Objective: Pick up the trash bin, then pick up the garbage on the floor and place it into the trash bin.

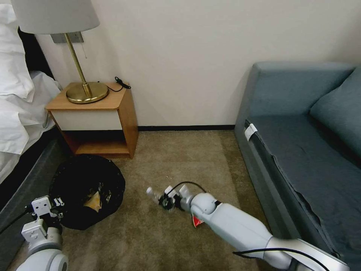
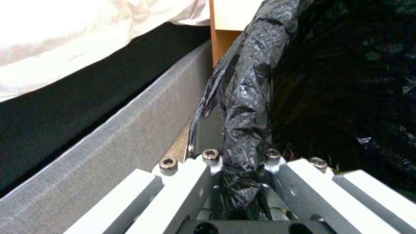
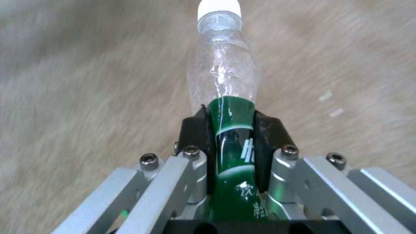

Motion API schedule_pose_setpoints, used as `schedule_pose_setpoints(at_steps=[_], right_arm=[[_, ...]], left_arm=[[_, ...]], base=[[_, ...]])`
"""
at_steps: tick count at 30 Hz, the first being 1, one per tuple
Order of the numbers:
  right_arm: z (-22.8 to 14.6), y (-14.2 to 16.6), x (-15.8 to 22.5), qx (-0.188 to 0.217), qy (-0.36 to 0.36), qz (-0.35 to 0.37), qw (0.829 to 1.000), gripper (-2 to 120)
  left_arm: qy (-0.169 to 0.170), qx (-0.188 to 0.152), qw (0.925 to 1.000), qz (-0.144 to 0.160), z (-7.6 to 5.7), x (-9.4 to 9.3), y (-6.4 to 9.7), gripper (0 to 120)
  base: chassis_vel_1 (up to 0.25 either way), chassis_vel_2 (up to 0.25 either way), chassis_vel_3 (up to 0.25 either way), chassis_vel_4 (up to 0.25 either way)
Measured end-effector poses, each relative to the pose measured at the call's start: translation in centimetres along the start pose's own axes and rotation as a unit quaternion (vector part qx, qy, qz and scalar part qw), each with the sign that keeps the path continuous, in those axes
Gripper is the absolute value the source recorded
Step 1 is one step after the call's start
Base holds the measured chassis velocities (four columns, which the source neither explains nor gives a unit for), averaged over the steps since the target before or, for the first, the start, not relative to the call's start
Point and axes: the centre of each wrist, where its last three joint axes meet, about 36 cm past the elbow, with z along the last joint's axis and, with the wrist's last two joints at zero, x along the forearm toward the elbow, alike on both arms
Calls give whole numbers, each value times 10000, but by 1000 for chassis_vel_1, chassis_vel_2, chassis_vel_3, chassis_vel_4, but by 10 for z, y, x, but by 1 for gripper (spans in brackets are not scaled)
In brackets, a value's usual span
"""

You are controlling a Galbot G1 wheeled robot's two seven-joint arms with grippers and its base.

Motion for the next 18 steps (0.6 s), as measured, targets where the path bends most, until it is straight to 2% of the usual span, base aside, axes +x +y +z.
schedule_pose_setpoints(at_steps=[1,4,5,6,8,11,12,13,15,16,17,18], right_arm=[[-8,-17,19,-5,-185,138,9997,16],[-13,-28,31,9,-267,221,9994,16],[-22,-46,51,56,-365,353,9987,16],[-22,-46,51,56,-365,353,9987,16],[-43,-72,78,224,-532,533,9969,16],[-52,-77,85,234,-618,555,9963,16],[-77,-84,97,150,-883,538,9945,16],[-77,-84,97,150,-883,538,9945,16],[-112,-83,107,-25,-1199,380,9921,16],[-112,-83,107,-25,-1199,380,9921,16],[-137,-77,112,-89,-1398,200,9899,16],[-137,-77,112,-89,-1398,200,9899,16]], left_arm=[[-10,8,10000,4,0,-1,-1,2],[-9,16,10000,19,0,-2,-2,2],[-2,29,10000,43,0,-2,-4,2],[-2,29,10000,43,0,-2,-4,2],[15,100,9999,89,1,-4,-12,2],[22,128,9999,107,0,-4,-14,2],[42,159,9997,155,0,-5,-20,2],[42,159,9997,155,0,-5,-20,2],[79,171,9996,195,1,-7,-24,2],[79,171,9996,195,1,-7,-24,2],[87,172,9996,218,1,-9,-27,2],[87,172,9996,218,1,-9,-27,2]], base=[[0,0,0,0],[0,0,0,0],[0,0,0,0],[0,0,0,0],[0,0,0,0],[0,0,0,0],[0,0,0,0],[0,0,0,0],[0,0,0,0],[0,0,0,0],[0,0,0,0],[0,0,0,0]])
